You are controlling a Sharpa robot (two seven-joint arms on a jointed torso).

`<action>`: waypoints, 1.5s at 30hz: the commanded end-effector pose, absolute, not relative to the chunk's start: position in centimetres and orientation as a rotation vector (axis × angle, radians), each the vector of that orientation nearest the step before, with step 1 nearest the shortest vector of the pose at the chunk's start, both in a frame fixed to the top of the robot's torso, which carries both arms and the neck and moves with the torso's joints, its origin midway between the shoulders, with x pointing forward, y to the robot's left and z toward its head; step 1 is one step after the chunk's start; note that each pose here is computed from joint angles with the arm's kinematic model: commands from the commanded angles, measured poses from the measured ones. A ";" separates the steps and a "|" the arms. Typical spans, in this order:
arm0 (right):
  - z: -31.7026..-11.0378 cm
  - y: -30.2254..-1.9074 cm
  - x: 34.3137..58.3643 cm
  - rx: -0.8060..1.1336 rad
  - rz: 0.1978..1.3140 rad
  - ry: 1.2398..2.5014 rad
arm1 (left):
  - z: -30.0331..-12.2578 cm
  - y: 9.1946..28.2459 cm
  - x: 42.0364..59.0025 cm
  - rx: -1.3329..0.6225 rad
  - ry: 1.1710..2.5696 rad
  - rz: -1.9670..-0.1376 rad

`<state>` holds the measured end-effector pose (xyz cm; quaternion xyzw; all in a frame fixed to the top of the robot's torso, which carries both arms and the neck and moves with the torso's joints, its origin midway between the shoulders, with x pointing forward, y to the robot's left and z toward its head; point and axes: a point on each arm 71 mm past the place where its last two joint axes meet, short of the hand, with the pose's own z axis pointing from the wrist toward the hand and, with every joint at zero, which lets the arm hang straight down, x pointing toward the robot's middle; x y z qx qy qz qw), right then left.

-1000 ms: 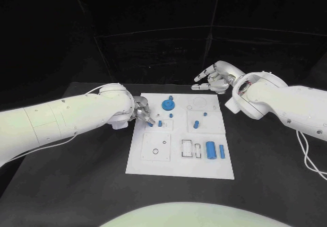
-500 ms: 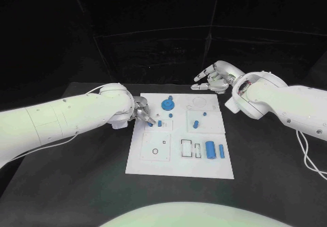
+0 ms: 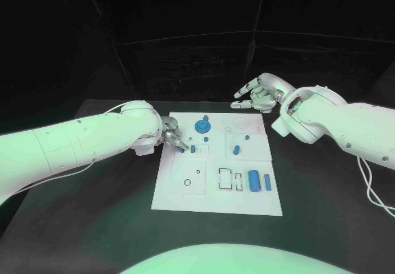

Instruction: Assemble the parts on the task board

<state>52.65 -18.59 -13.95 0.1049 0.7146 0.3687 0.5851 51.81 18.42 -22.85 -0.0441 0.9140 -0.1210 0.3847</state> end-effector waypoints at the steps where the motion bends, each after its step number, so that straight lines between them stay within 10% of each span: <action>1: -13.8 -18.5 52.6 0.235 0.868 1.662 | -22.9 18.5 51.9 -0.108 2.334 -0.292; 33: -13.8 -18.5 52.7 0.234 0.867 1.662 | -22.4 18.7 51.8 -0.156 2.272 -0.323; 45: -13.9 -18.5 52.8 0.235 0.865 1.662 | -19.6 19.5 53.2 -0.488 1.991 -0.691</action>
